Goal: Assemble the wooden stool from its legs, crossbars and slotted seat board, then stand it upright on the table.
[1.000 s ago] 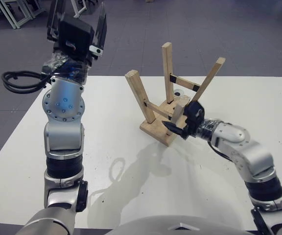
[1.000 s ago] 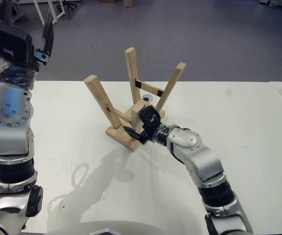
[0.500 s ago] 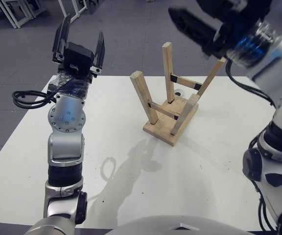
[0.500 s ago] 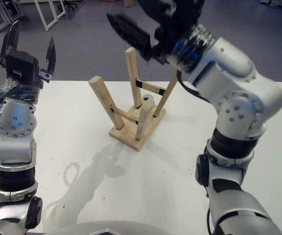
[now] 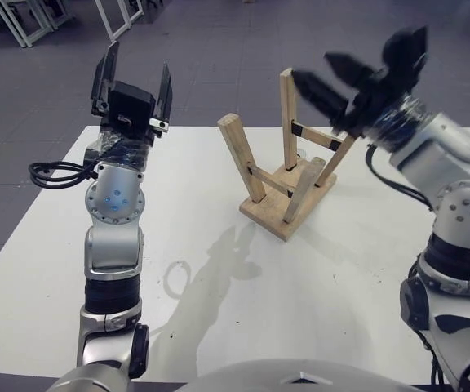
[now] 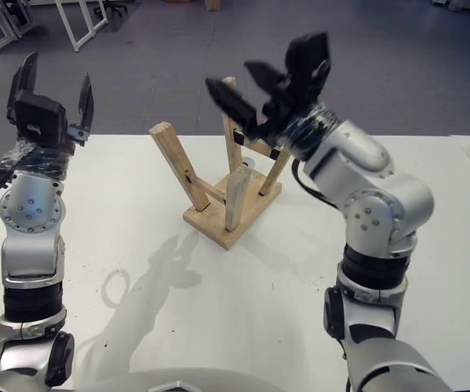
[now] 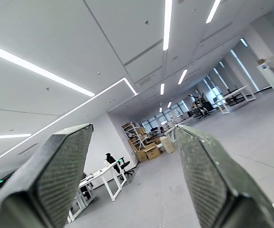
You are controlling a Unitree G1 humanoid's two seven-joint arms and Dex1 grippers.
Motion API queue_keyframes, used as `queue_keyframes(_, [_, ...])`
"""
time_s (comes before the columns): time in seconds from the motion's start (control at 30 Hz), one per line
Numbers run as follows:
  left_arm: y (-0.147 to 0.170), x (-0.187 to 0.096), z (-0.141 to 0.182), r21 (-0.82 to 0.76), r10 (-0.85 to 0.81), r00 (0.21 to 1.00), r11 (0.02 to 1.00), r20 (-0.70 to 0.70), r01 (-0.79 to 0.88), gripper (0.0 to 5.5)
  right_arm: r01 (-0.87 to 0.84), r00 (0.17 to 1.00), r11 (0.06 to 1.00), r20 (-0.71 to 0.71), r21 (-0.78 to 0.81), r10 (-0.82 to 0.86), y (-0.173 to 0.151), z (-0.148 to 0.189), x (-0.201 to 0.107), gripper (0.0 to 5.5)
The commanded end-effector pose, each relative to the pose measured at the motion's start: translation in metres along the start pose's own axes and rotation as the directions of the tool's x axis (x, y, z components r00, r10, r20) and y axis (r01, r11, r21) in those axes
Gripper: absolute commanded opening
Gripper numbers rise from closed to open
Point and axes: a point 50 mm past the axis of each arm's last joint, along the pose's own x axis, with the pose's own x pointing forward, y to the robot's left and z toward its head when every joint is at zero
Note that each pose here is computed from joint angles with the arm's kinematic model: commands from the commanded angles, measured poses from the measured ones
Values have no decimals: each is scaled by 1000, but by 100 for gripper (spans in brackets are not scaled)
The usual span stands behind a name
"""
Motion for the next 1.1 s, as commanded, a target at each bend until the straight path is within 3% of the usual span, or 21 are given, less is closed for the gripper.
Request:
queue_keyframes(0.03, [17, -10, -6, -19, 118, 993, 993, -27, -118, 318, 118, 953, 971, -251, -208, -170, -34, -45, -27, 401])
queue_keyframes(0.17, [32, -14, -14, 11, 155, 986, 988, -54, -155, 318, 72, 878, 930, -421, -360, -230, -46, -93, -55, 401])
queue_keyframes(0.27, [33, -15, -16, 8, 155, 986, 988, -65, -155, 318, -60, 900, 933, -423, -354, -103, -24, -109, -51, 401])
queue_keyframes(0.37, [30, -15, -18, -2, 140, 988, 990, -71, -141, 318, -226, 931, 931, -344, -288, 119, 17, -104, -40, 401])
queue_keyframes(0.47, [27, -16, -21, -15, 115, 990, 993, -87, -117, 318, -363, 912, 903, -286, -230, 294, 51, -92, -43, 401])
queue_keyframes(0.6, [26, -17, -27, -42, 47, 992, 998, -113, -52, 318, -373, 905, 893, -309, -253, 291, 47, -82, -46, 401])
queue_keyframes(0.67, [23, -14, -30, -160, -78, 992, 985, -99, 62, 318, -370, 920, 893, -233, -257, 314, 44, -54, -44, 401])
queue_keyframes(0.73, [19, -11, -28, -384, -273, 962, 891, -24, 243, 318, -413, 911, 885, -89, -217, 403, 49, -15, -40, 401])
queue_keyframes(0.83, [25, -8, -25, -553, -459, 882, 709, 110, 438, 318, -455, 888, 876, -6, -160, 460, 44, 17, -39, 401])
queue_keyframes(0.93, [30, -9, -29, -611, -628, 749, 514, 210, 602, 318, -436, 900, 890, -63, -133, 432, 22, 21, -43, 401])
queue_keyframes(1.1, [34, 1, -42, -605, -783, 557, 309, 275, 734, 318, -474, 860, 880, -218, -4, 462, -22, 4, -57, 401])
